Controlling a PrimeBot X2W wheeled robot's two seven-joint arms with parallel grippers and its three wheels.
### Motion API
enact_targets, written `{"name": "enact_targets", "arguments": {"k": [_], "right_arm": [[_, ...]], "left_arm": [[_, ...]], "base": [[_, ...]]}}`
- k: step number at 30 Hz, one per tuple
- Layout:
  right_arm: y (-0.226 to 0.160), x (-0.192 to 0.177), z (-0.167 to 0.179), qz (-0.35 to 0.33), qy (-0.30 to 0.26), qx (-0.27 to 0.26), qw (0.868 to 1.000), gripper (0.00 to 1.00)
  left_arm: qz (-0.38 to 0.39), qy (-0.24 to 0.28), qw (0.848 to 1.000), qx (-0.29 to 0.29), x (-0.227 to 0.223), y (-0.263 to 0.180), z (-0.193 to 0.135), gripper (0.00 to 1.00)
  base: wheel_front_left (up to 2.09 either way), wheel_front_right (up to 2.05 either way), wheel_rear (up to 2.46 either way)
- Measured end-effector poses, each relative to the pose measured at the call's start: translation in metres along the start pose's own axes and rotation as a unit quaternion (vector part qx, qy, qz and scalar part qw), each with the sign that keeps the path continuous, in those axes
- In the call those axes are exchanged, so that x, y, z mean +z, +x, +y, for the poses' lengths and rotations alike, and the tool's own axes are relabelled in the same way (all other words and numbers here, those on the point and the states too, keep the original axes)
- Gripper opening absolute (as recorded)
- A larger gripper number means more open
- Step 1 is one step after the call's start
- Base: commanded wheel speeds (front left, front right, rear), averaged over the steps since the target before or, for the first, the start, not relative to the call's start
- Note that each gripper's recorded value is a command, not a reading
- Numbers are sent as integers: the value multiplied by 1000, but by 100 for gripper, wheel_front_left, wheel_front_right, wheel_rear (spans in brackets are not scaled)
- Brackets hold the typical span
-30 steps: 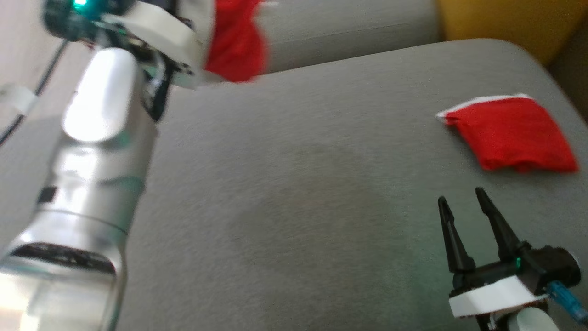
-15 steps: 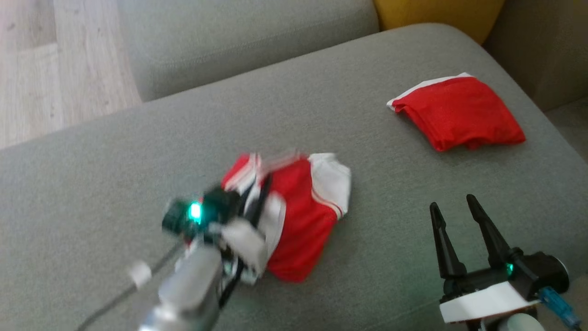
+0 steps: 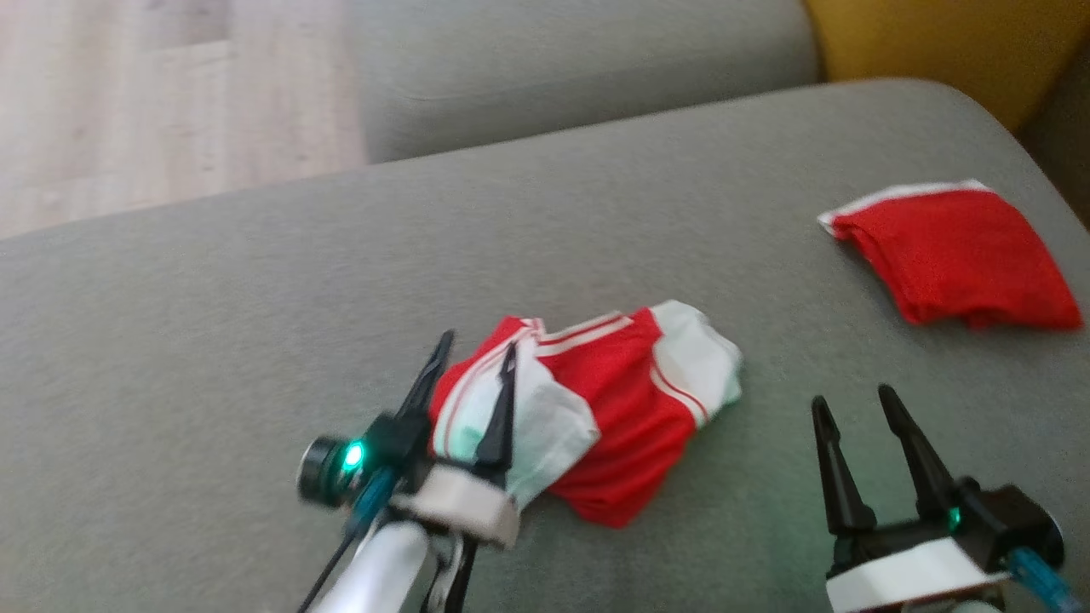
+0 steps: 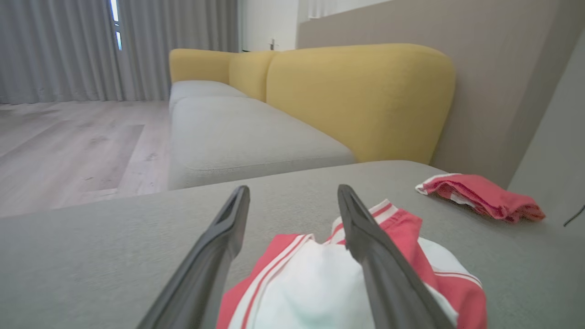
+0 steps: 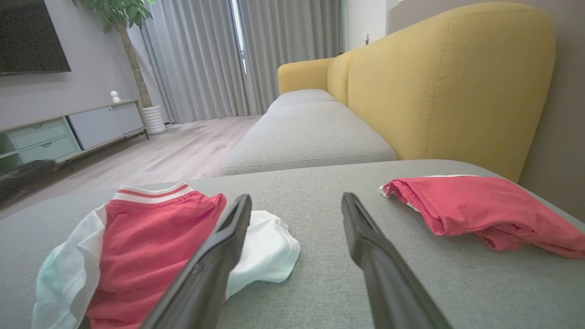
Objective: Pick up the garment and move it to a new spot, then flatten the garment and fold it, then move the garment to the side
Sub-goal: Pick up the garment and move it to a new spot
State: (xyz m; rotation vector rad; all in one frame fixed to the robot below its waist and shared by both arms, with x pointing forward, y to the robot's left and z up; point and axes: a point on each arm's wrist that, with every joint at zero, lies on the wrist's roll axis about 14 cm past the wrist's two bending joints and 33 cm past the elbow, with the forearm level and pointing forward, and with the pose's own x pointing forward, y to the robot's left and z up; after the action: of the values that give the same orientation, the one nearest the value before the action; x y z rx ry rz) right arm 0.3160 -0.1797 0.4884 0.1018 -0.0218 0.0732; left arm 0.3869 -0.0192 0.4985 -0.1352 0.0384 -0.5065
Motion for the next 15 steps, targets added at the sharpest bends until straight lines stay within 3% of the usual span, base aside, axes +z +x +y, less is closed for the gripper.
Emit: {"name": "enact_targets", "arguments": {"k": [9, 15], "right_arm": [[5, -7, 22, 8, 13, 32, 999, 100], [-3, -15, 31, 20, 13, 47, 999, 100]], "left_arm": [[-67, 14, 985, 159, 27, -86, 68, 100], [-76, 48, 970, 228, 28, -138, 94, 100]], "base": [[0, 0, 0], [0, 0, 0]]}}
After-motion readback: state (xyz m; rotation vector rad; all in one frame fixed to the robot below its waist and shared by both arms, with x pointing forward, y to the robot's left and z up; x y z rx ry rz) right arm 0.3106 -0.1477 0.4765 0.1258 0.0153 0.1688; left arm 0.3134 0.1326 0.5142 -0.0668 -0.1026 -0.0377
